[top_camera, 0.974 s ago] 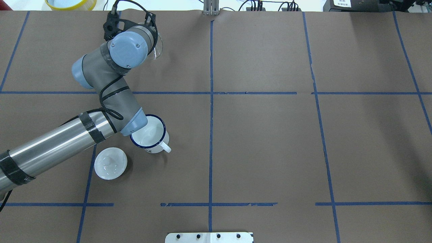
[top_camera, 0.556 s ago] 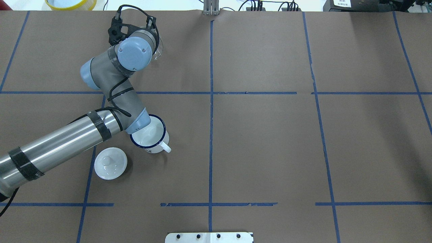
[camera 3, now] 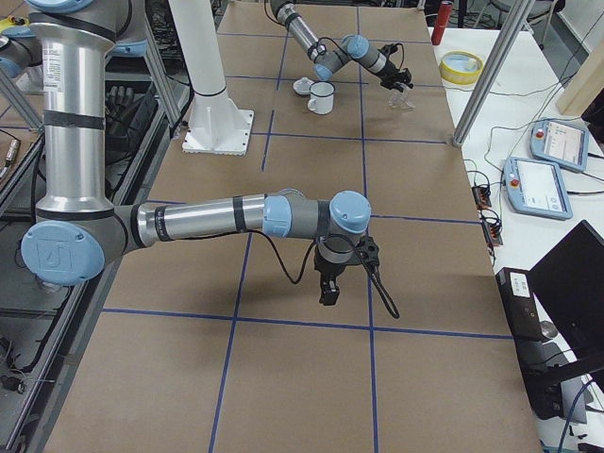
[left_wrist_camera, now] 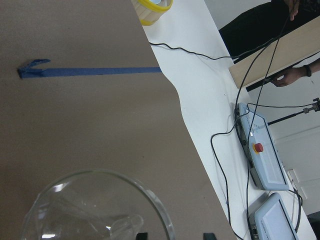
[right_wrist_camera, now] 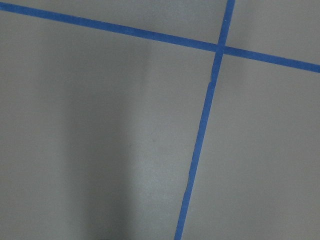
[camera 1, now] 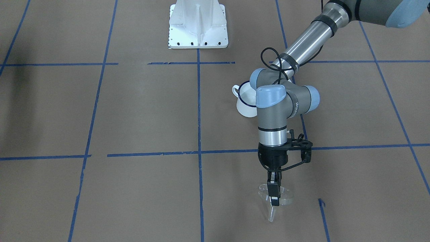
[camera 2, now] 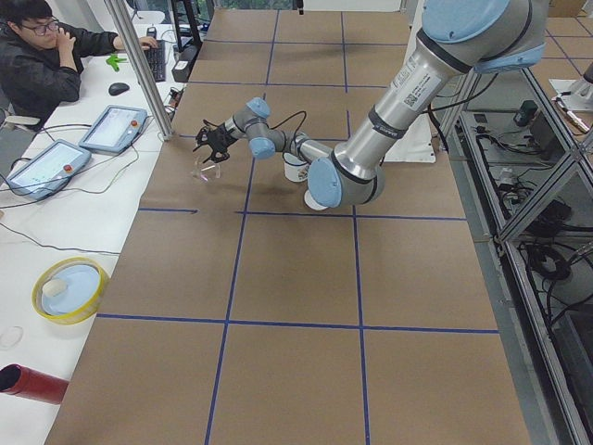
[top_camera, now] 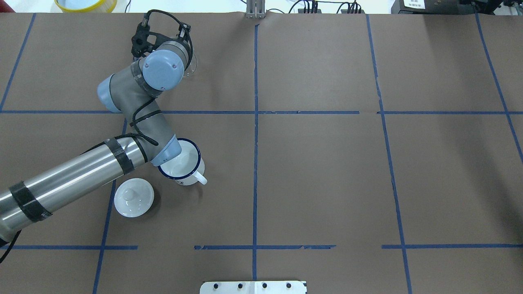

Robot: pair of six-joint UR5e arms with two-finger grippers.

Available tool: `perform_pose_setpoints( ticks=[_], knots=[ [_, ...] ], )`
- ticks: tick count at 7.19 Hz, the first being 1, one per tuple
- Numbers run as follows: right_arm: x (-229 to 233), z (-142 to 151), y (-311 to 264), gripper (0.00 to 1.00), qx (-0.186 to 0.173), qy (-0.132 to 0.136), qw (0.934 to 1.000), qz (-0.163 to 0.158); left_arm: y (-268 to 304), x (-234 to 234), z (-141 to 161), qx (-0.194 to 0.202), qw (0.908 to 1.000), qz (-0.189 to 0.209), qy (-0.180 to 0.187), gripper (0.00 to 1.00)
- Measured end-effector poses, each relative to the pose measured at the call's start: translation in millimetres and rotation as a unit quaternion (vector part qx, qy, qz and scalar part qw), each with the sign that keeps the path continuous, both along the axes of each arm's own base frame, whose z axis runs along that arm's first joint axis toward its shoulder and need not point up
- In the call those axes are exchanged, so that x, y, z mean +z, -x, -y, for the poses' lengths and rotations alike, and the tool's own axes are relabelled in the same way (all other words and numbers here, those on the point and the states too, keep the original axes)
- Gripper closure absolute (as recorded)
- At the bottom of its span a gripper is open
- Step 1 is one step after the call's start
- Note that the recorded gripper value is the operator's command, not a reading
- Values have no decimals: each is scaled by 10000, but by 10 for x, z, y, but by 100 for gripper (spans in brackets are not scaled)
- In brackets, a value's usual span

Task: Remove funnel from cup
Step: 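Carry the funnel farther from the robot, set it down, open the left gripper, then move the left gripper down to the round white lid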

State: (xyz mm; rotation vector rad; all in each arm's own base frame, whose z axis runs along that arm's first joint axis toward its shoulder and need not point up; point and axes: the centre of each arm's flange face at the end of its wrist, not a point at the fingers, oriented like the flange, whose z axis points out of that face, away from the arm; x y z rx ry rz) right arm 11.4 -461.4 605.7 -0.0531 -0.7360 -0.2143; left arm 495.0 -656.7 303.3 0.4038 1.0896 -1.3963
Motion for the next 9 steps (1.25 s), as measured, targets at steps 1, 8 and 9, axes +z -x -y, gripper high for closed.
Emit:
perform_pose_setpoints(
  ticks=[1,8,9],
  knots=[
    [0,0,0,0,0,0,10000,0,140,-32,-128,217,9992,226,-234,0],
    [0,0,0,0,0,0,10000,0,2117,98,-2342,4215,8766,1947,-1264,0],
    [0,0,0,0,0,0,10000,0,2128,251,-2543,4633,8551,1978,-1226,0]
  ],
)
